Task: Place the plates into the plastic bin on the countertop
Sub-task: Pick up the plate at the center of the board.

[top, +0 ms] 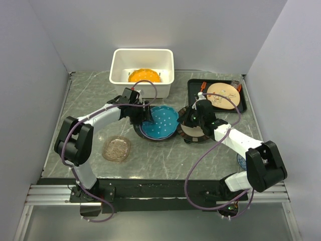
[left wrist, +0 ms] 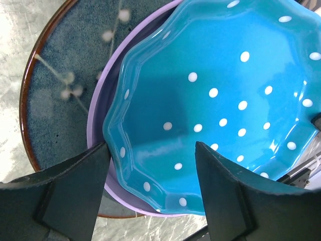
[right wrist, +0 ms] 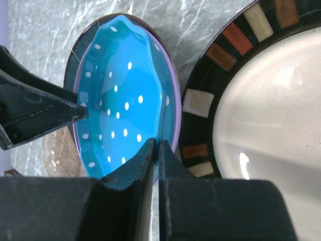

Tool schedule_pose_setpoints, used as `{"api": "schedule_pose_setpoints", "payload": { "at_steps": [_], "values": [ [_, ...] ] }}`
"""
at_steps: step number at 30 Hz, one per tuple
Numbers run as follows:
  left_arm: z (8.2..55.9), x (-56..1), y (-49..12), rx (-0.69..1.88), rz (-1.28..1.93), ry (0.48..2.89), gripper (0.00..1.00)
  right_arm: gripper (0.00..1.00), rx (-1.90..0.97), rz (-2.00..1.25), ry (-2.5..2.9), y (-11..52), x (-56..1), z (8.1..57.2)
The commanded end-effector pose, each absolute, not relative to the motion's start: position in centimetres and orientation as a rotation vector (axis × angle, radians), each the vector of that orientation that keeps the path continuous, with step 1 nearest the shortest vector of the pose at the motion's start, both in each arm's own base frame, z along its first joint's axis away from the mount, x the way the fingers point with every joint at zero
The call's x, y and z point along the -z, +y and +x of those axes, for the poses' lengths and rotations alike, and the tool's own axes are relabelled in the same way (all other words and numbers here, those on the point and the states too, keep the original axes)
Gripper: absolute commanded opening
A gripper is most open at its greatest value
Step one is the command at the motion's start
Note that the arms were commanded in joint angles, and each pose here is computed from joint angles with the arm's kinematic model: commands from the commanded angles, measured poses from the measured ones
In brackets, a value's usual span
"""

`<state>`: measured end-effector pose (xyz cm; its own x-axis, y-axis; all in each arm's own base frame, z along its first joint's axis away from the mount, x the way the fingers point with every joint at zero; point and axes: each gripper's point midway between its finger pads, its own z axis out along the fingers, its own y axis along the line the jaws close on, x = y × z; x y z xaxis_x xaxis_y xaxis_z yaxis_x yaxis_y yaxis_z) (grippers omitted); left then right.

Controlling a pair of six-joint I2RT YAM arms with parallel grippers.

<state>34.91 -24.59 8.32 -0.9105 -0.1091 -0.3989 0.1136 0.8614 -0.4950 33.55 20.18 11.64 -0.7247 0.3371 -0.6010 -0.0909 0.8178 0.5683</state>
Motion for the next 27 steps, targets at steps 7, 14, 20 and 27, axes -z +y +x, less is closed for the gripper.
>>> {"api": "schedule_pose_setpoints", "payload": {
  "at_steps": [7, 14, 20, 27],
  "values": [
    [32.9, -7.5, -26.1, 0.906, 0.046, 2.630, 0.72, 0.00, -0.749, 0.177, 2.330, 19.8, -8.8, 32.7],
    [33.2, -12.5, -26.3, 1.036, 0.077, 2.446, 0.72, 0.00, -0.780, 0.167, 2.325, 20.2, -8.8, 32.7],
    [32.5, -15.5, -26.4, 1.193, 0.120, 2.311, 0.73, 0.00, -0.818, 0.158, 2.329, 20.8, -8.5, 32.5],
    [32.0, -17.2, -25.5, 1.323, 0.092, 2.194, 0.75, 0.00, -0.839, 0.155, 2.322, 21.0, -8.6, 32.4]
  ]
}}
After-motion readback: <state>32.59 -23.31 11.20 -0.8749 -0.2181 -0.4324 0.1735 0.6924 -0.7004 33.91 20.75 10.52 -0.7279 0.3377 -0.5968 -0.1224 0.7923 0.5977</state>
